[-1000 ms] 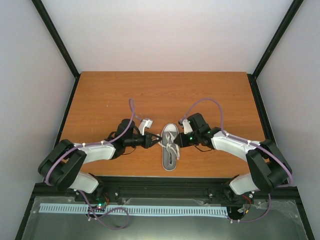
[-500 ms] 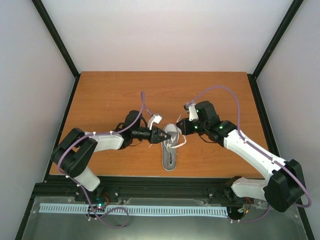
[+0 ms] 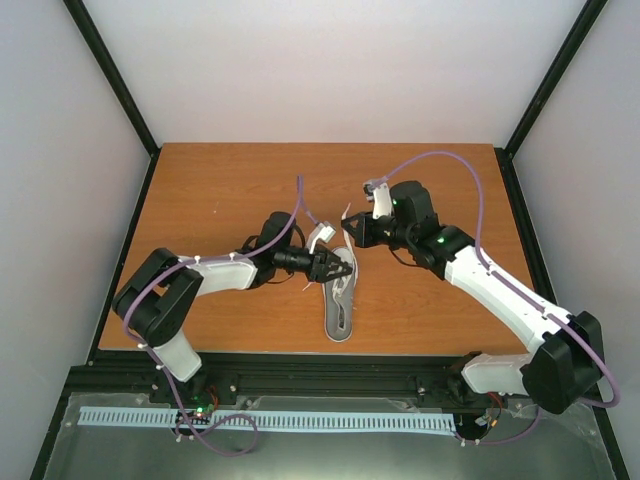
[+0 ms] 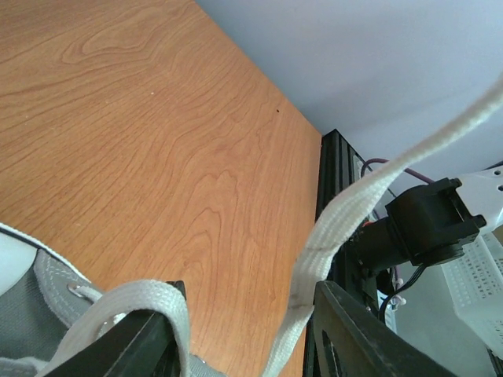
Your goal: Tie the shoes
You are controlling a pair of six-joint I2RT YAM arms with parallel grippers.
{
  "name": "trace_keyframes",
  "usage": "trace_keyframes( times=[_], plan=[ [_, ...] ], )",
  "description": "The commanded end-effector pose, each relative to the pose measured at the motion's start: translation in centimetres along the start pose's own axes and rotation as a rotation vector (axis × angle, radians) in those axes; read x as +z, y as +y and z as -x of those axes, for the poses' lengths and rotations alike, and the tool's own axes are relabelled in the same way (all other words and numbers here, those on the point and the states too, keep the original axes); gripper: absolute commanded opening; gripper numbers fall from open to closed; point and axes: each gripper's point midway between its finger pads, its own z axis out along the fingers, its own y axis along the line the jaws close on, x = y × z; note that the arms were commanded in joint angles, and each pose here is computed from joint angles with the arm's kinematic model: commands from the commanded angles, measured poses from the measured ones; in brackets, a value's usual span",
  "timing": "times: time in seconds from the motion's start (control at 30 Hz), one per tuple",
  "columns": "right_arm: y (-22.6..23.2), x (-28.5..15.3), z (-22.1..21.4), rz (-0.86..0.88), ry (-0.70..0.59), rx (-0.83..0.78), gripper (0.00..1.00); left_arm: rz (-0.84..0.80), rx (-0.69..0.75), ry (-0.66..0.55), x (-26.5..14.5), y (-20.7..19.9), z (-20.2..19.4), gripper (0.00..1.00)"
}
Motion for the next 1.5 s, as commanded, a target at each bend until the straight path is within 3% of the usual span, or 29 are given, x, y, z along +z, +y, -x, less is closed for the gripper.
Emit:
trace_keyframes(
  times=[0.0, 0.3, 0.53, 0.8, 0.97, 1.13, 1.47],
  plan=[
    [0.7, 0.1, 1.4, 0.031, -0.035, 0.008, 0.03, -0.048, 0.073, 0.000, 0.9, -1.4, 1.2, 0.48],
    [0.1, 0.3, 1.2, 0.004, -0.036, 0.012, 0.03, -0.047, 0.080, -0.004, 1.1, -1.6, 1.4, 0.43],
    [0.0, 0.8, 0.8, 0.014, -0.027, 0.031, 0.03, -0.070, 0.065, 0.001, 1.7, -1.5, 1.6, 0.28],
    [-0.6, 1.4, 0.2, 0.003, -0.008, 0.054, 0.03, -0.081, 0.067, -0.003, 2.0, -1.6, 1.7, 0.32],
    [-1.5, 1.9, -0.2, -0.025, 0.002, 0.074, 0.03, -0.072, 0.062, -0.004, 2.0, -1.4, 1.5, 0.12],
    [-2.4, 2.6, -0.6, -0.037, 0.009, 0.112, 0.03, -0.053, 0.070, -0.029, 1.4, -1.7, 1.5, 0.01],
    [-3.1, 4.1, -0.7, -0.009, 0.022, 0.172, 0.03, -0.018, 0.058, -0.046, 0.6, -1.4, 0.4, 0.01]
  ],
)
